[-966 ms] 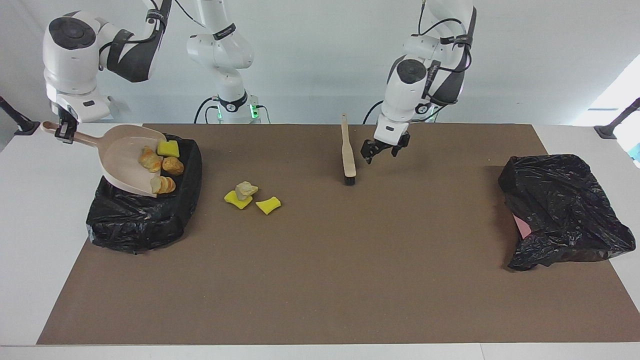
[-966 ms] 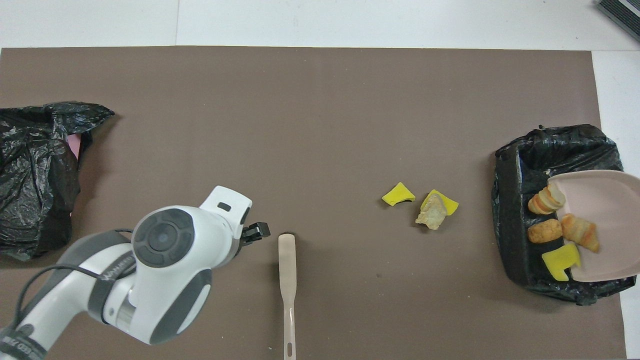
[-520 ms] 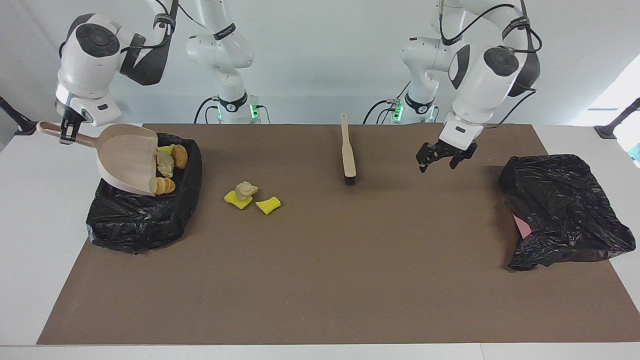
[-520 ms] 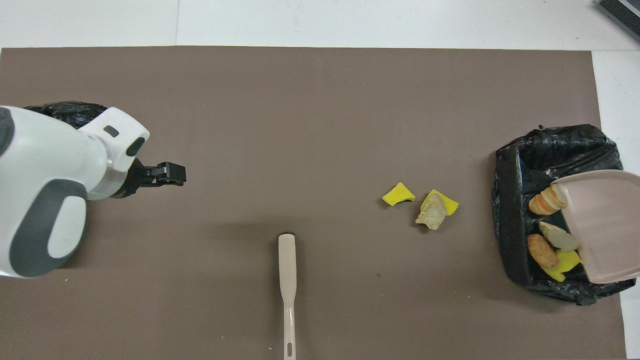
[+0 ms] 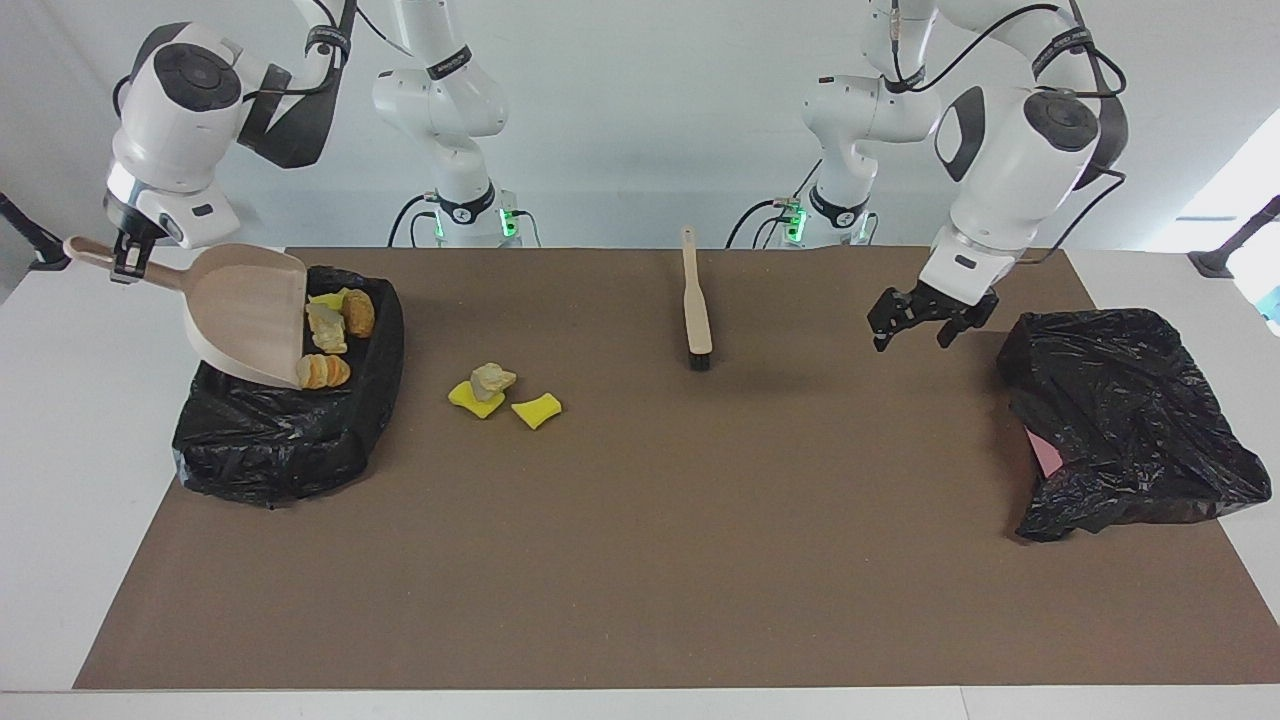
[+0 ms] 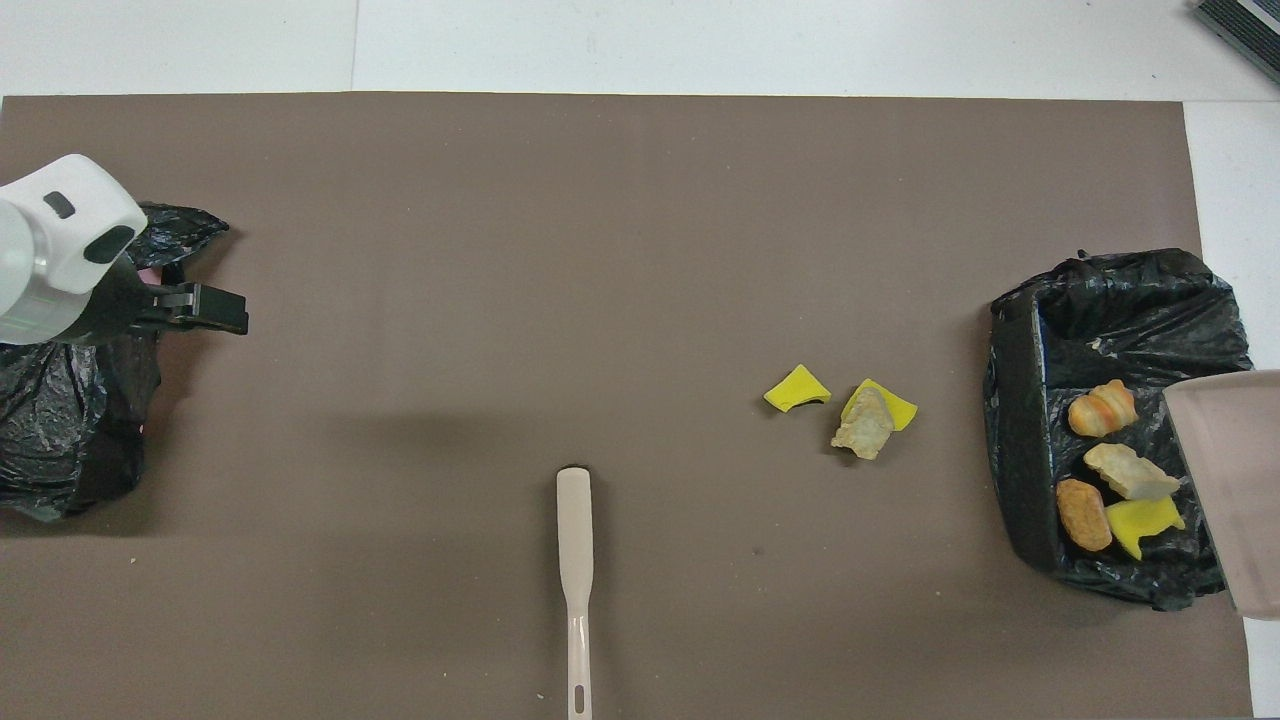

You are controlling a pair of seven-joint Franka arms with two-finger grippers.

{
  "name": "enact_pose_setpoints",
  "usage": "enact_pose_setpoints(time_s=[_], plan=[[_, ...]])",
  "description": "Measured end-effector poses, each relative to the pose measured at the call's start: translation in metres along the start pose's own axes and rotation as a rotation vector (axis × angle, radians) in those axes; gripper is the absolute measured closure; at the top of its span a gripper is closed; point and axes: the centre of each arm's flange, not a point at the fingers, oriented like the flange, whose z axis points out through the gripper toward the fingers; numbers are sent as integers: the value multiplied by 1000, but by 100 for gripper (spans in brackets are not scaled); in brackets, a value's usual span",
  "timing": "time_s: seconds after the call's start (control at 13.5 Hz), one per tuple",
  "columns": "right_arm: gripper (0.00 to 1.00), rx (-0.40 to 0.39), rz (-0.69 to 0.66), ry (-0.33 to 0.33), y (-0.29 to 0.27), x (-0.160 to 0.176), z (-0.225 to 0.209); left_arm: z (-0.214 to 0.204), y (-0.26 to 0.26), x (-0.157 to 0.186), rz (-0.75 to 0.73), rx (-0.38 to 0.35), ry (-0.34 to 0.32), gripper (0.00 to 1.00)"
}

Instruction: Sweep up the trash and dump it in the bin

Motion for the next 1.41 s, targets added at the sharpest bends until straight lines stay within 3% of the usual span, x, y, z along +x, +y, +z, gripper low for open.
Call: enact_pose_setpoints(time_s=[0.15,0.45,0.59,0.82,1.04,1.19,1.41], plan=[[67,3,54,50,-12,15,-33,-11,-24,-2,4,-1,-16,0],[67,-6,271,271,-5,81,-86,-41,-50,-7,-7,-4,-42,0],[67,3,436,357,6,131,-117,-46,-52,-9,-8,-5,-56,0],[67,96,695,496,17,222,-168,-62,-46,-13,11,21,-82,0],[67,257,981,592,34,289,-202,-75,-40,-21,-12,25,-95,0],[67,330,1161,619,60,331,-228,-77,-39,-23,-22,25,-99,0],[67,409,1308,675,108,402,-257,-74,-39,-24,-23,25,-106,0]])
